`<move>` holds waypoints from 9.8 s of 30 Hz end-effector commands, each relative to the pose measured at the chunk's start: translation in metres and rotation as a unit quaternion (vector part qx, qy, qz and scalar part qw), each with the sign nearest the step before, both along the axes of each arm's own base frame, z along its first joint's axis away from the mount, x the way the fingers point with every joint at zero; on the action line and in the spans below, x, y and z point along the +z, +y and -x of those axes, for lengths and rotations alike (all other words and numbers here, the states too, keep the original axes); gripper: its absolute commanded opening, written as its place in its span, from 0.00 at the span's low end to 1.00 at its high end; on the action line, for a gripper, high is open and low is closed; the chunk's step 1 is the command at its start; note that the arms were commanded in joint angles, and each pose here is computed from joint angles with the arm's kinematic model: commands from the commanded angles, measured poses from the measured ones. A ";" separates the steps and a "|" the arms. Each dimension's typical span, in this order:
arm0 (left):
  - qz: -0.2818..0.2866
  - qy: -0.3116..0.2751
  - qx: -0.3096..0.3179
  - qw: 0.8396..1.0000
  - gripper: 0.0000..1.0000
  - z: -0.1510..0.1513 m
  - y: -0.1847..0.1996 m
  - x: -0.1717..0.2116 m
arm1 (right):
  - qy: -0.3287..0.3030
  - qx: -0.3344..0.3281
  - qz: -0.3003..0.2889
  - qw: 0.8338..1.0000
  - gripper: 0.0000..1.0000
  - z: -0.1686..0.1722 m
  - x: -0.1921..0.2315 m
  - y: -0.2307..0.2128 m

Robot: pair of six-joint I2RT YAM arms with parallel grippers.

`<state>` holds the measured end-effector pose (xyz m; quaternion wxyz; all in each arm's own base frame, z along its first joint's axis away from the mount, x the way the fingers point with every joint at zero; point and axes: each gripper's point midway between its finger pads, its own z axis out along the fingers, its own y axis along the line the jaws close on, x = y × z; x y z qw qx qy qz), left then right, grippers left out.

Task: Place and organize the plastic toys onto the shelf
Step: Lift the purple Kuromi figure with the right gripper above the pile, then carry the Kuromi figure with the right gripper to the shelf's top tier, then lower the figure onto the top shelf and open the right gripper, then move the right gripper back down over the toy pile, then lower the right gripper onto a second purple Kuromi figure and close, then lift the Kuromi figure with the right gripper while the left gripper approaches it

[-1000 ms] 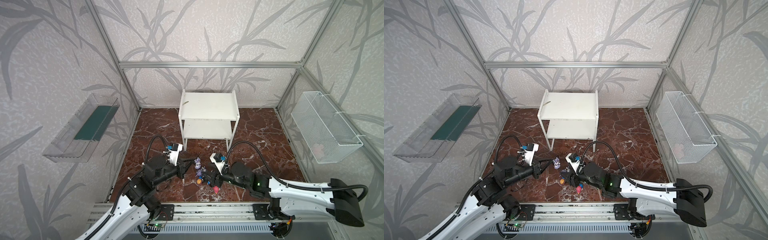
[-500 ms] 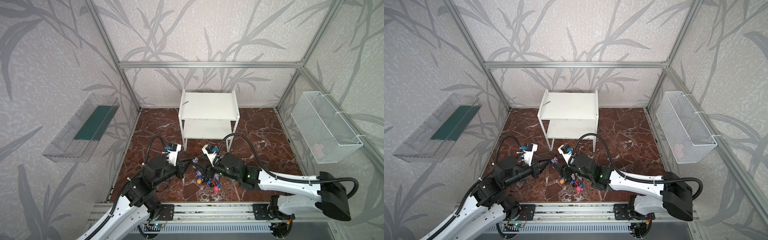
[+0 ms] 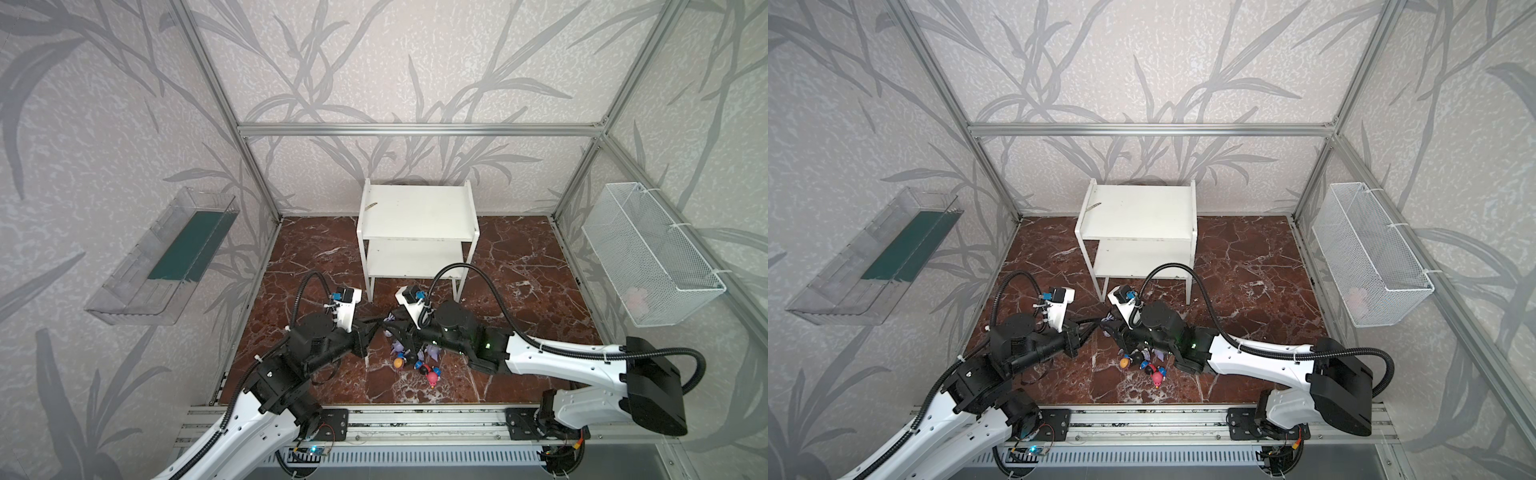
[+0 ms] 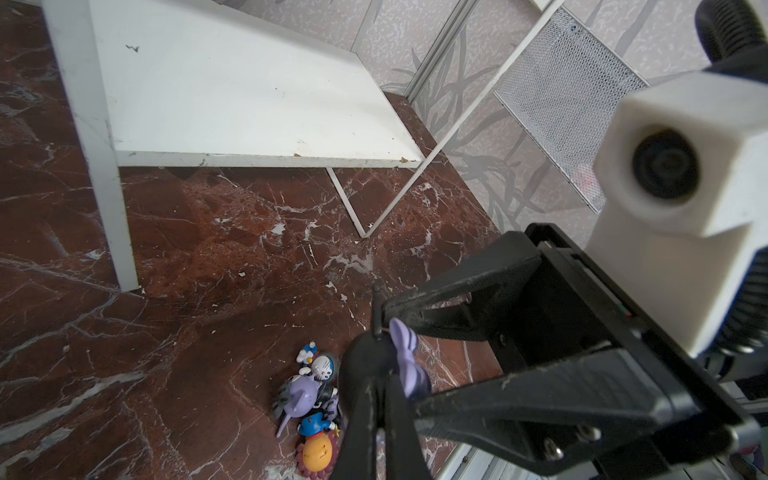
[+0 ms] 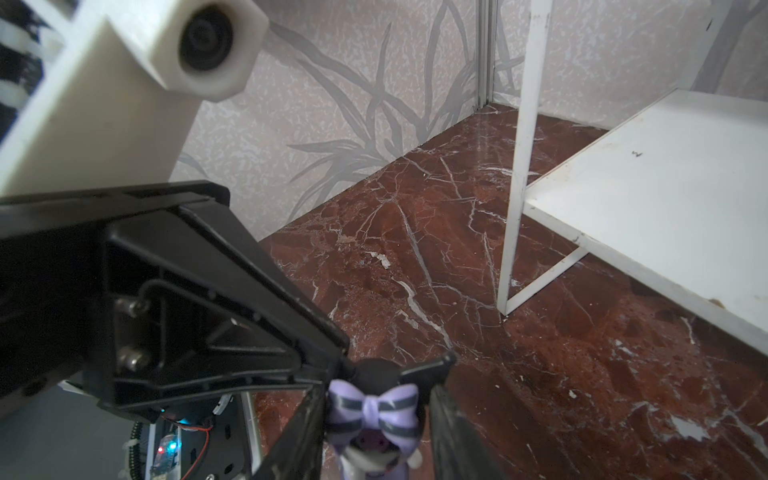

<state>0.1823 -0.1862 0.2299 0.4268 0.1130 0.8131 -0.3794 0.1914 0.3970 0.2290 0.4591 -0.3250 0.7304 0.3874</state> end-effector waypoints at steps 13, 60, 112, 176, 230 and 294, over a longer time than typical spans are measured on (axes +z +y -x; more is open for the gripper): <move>0.011 -0.018 -0.022 1.000 0.10 0.005 -0.006 0.010 | -0.017 0.001 -0.025 1.000 0.19 -0.008 0.021 -0.001; -0.188 -0.233 0.113 0.947 0.99 -0.013 0.077 0.102 | -0.217 -0.291 0.053 0.930 0.15 -0.153 0.210 0.025; -0.172 -0.240 0.116 0.948 0.99 -0.010 0.082 0.096 | -0.187 -0.389 -0.001 0.902 0.35 -0.186 0.181 0.017; -0.154 -0.091 0.105 0.978 0.99 -0.034 0.062 0.035 | 0.099 -0.128 0.251 0.954 0.84 0.006 -0.140 -0.091; -0.132 -0.053 0.105 0.984 0.99 -0.029 0.057 0.019 | 0.184 0.086 0.265 0.943 0.57 0.011 -0.213 -0.061; -0.025 0.151 0.003 0.988 0.86 -0.011 -0.019 -0.048 | -0.119 -0.013 0.208 0.971 0.24 0.021 -0.097 -0.060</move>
